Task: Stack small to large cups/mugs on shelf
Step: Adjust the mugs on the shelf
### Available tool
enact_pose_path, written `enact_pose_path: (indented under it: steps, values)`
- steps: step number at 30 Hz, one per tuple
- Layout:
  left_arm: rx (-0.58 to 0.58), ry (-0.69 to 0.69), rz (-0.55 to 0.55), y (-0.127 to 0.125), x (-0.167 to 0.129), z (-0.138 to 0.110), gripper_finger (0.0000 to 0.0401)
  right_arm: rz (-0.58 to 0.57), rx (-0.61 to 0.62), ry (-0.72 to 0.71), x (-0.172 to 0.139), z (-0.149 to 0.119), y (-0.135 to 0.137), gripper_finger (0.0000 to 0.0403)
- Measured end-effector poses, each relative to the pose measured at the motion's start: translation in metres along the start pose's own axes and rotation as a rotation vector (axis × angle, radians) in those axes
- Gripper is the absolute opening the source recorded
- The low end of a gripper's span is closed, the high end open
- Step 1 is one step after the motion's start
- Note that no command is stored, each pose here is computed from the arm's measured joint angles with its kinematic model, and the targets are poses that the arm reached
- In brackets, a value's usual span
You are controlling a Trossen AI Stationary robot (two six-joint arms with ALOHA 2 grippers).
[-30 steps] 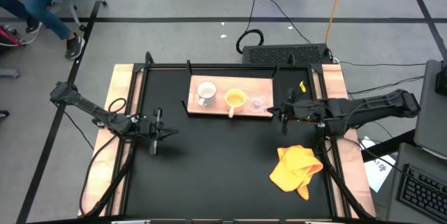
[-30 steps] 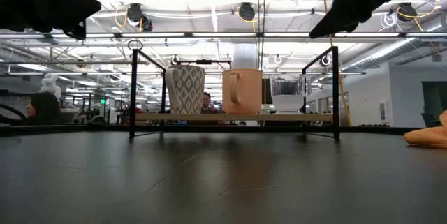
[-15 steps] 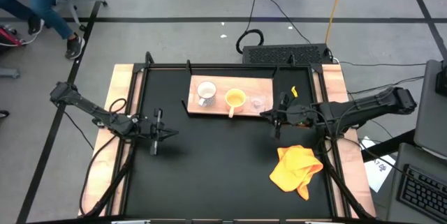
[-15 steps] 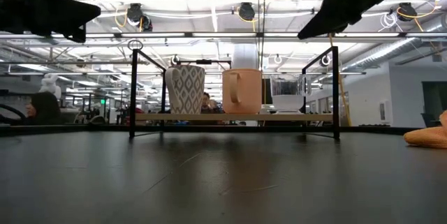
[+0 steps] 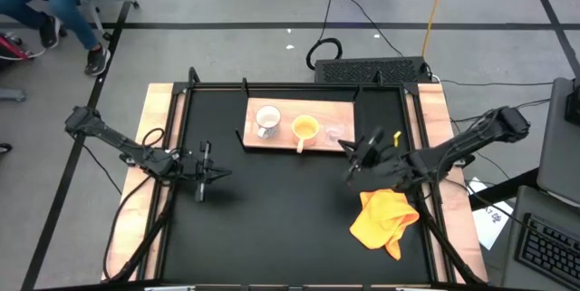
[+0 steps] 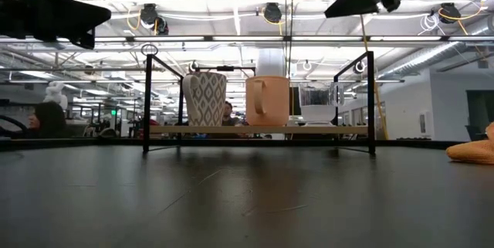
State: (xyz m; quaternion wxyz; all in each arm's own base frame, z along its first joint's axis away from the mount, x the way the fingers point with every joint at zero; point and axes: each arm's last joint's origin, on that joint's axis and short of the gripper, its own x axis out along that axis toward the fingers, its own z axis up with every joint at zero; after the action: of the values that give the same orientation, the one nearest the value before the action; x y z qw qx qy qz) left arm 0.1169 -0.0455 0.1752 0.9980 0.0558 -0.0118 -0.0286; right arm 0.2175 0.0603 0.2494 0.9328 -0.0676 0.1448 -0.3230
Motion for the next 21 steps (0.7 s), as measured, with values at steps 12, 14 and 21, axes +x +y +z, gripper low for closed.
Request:
enact_pose_path:
  steps: [12, 14, 21]
  values:
    - [-0.033, -0.005, -0.031, -0.001, 0.000, 0.000, 0.0027, -0.229, -0.012, -0.049, 0.008, -0.011, 0.021, 0.0000]
    - [-0.046, -0.006, -0.035, -0.001, 0.000, 0.000, 0.0031, -0.230, 0.009, -0.049, 0.008, -0.012, 0.021, 0.0000]
    - [-0.053, -0.004, -0.036, -0.001, 0.000, 0.000, 0.0033, -0.218, 0.021, -0.010, 0.008, -0.022, 0.021, 0.0000]
